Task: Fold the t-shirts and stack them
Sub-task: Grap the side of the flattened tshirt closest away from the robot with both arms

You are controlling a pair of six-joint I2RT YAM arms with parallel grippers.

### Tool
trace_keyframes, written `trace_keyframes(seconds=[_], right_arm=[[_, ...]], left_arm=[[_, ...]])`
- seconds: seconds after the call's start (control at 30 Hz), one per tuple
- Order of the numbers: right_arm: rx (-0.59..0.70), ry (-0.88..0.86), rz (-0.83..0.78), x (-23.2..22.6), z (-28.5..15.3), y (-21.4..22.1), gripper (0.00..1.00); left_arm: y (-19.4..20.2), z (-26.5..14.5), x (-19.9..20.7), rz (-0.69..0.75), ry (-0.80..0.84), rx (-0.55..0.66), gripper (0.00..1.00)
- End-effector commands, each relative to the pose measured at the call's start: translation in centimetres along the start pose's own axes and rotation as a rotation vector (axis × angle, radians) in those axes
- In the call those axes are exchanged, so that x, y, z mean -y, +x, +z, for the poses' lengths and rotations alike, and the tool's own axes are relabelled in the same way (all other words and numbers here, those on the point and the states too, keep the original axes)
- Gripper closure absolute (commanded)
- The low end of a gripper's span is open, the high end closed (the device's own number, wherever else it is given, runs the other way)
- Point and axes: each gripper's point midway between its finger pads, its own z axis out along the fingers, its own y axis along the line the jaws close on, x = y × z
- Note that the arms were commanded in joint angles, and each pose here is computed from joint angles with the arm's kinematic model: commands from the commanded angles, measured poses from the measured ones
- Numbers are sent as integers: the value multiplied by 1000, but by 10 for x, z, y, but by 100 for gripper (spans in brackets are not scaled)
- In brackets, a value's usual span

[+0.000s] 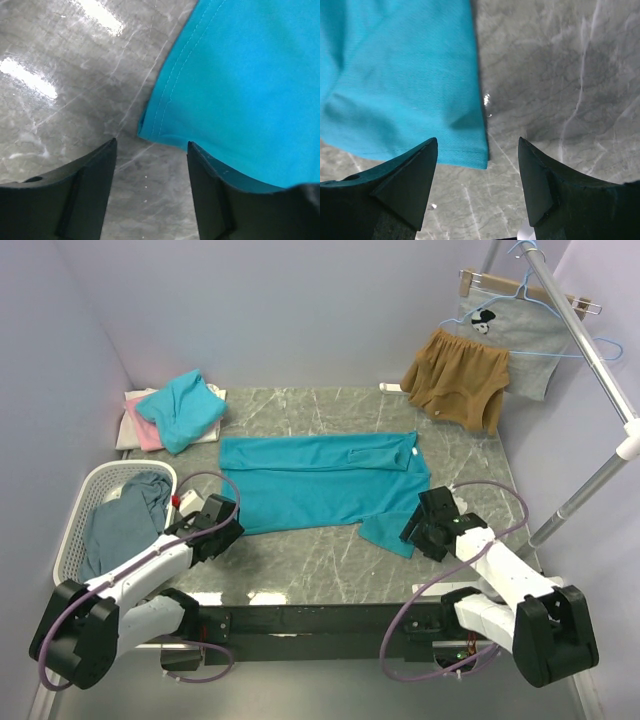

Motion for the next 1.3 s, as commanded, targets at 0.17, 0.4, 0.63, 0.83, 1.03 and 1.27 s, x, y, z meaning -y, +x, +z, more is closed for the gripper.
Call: trace_keyframes(seconds=[0.17,0.4,0.63,0.83,1.03,1.27], right_arm=[[-38,1,11,-5,15,11,32],[-45,14,-12,-8,26,10,83],[-8,-33,-25,-15,4,2,100],[-53,-120,-17,-21,-31,32,100],[-110,-166,10,-11,-64,63,100],[-21,-296,84,-12,-109,49,100]], left_arm=[[3,14,-6,7,-49,13,56],[4,15,-7,22,-57,11,94],[-8,-5,0,32,-25,20,99],[-20,-34,8,26,18,19,99],[-16,-40,0,40,3,-11,99],[-14,-52,1,-9,23,-17,99]])
